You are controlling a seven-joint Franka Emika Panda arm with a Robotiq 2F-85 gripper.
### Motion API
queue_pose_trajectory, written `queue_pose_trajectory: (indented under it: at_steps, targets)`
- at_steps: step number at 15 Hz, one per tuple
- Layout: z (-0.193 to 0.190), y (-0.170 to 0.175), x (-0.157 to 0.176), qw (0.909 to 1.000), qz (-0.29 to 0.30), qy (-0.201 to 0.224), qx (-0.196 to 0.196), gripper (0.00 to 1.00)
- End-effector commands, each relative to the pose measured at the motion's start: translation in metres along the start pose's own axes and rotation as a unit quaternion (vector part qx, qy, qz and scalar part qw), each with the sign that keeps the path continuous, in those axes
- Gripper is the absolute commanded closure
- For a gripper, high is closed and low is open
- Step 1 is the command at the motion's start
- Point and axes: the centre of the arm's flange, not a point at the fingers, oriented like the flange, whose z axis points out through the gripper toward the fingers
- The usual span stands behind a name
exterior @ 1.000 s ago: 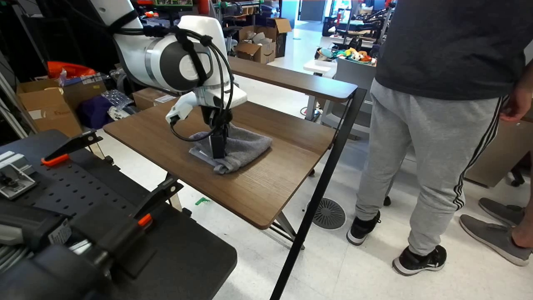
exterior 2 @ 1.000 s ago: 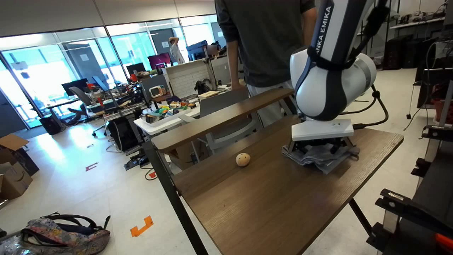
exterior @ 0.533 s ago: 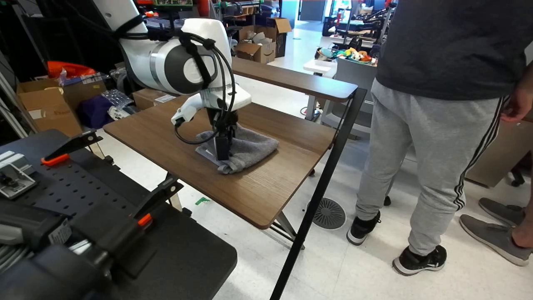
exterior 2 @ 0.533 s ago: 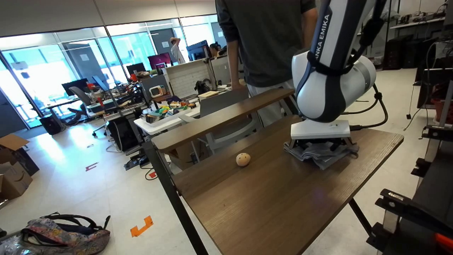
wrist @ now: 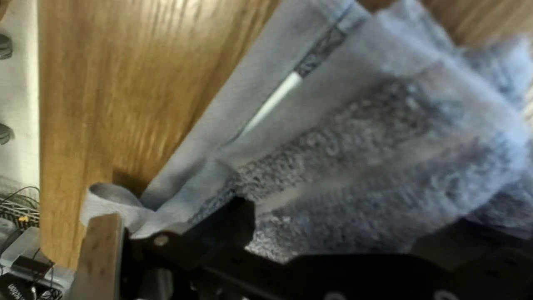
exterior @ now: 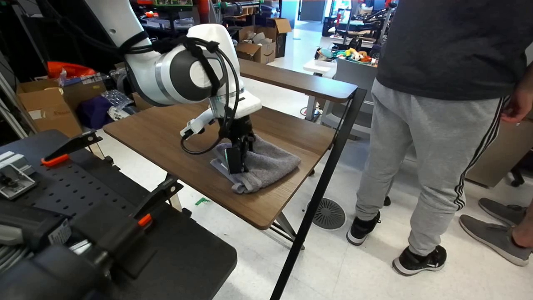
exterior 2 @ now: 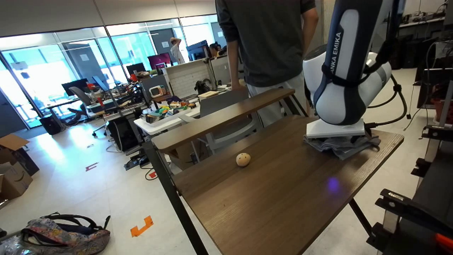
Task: Move the cookie backwards, wipe the tabletop with the grey towel
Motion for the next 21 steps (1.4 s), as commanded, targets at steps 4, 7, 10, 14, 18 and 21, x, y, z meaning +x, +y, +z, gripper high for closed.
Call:
queue_pose_trajectory:
  at_steps: [4,7,10,14,18,21]
  targets:
    - [0.039,0.048,-0.054,0.9970,-0.075,-0.013,-0.013,0.00]
    - [0.024,0.039,-0.087,0.9939,-0.089,-0.021,0.061,0.00]
    - [-0.007,0.024,-0.122,0.9842,-0.105,-0.038,0.138,0.00]
    - [-0.051,0.001,-0.181,0.9629,-0.136,-0.094,0.213,0.00]
    - [-0.084,-0.016,-0.236,0.9367,-0.153,-0.169,0.266,0.00]
    - [-0.093,-0.029,-0.253,0.9249,-0.144,-0.207,0.285,0.00]
